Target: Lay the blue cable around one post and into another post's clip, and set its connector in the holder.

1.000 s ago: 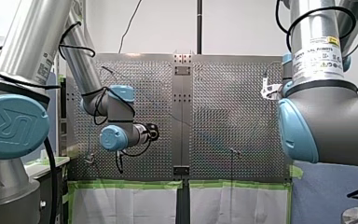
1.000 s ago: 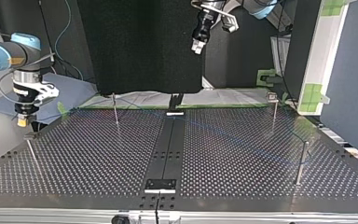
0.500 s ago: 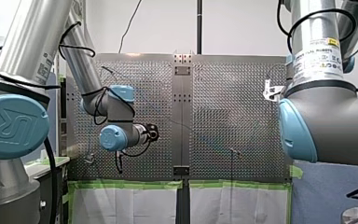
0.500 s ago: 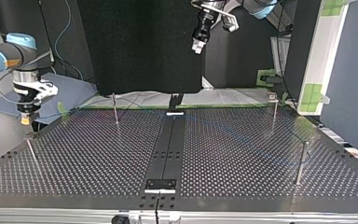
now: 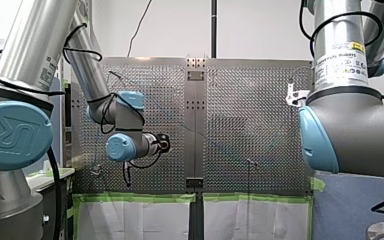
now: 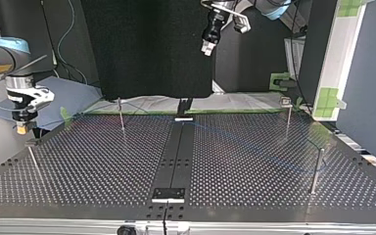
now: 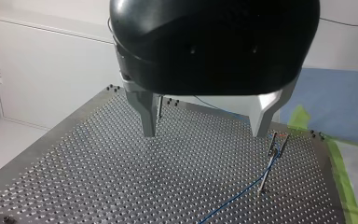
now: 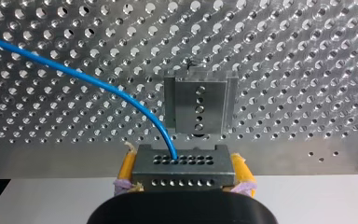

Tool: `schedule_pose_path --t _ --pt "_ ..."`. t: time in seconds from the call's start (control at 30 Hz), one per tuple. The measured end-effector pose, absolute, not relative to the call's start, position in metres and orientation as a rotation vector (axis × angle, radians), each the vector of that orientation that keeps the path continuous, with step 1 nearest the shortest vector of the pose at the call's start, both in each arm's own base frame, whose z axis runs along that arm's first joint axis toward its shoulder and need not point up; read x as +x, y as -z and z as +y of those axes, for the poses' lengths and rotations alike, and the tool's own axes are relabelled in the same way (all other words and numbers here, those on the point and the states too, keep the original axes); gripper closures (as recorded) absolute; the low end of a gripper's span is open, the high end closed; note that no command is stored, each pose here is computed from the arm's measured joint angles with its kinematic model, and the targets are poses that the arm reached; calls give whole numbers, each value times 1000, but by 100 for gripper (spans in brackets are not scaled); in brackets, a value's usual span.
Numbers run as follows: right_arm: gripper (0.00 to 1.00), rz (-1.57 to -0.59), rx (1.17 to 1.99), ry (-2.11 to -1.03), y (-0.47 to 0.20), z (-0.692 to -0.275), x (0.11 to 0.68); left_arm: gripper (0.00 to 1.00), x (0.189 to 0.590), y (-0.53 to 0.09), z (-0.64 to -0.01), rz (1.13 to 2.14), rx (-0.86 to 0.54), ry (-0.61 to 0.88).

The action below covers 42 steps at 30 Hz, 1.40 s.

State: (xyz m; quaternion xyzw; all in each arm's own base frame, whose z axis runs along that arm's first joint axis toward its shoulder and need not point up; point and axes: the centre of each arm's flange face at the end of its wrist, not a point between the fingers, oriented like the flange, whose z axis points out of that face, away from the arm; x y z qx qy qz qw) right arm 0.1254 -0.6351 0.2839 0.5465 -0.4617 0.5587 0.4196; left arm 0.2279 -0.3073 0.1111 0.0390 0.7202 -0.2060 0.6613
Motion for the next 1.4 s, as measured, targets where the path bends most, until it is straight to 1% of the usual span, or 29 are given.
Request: schedule_pose_path --t 0.23,0.47,0.9,1.4 --pt "100 -1140 1395 -1430 -283 -636 123 2 228 -111 -307 1631 92 463" --pt "100 -1156 1426 -1445 -276 -648 120 2 228 -111 -308 1630 91 464" --pt "100 -1098 1424 -1485 -294 -666 121 2 232 -113 -310 1625 88 468" --pt "100 -1070 1475 -1525 -287 -666 133 2 235 -115 -313 1619 86 471"
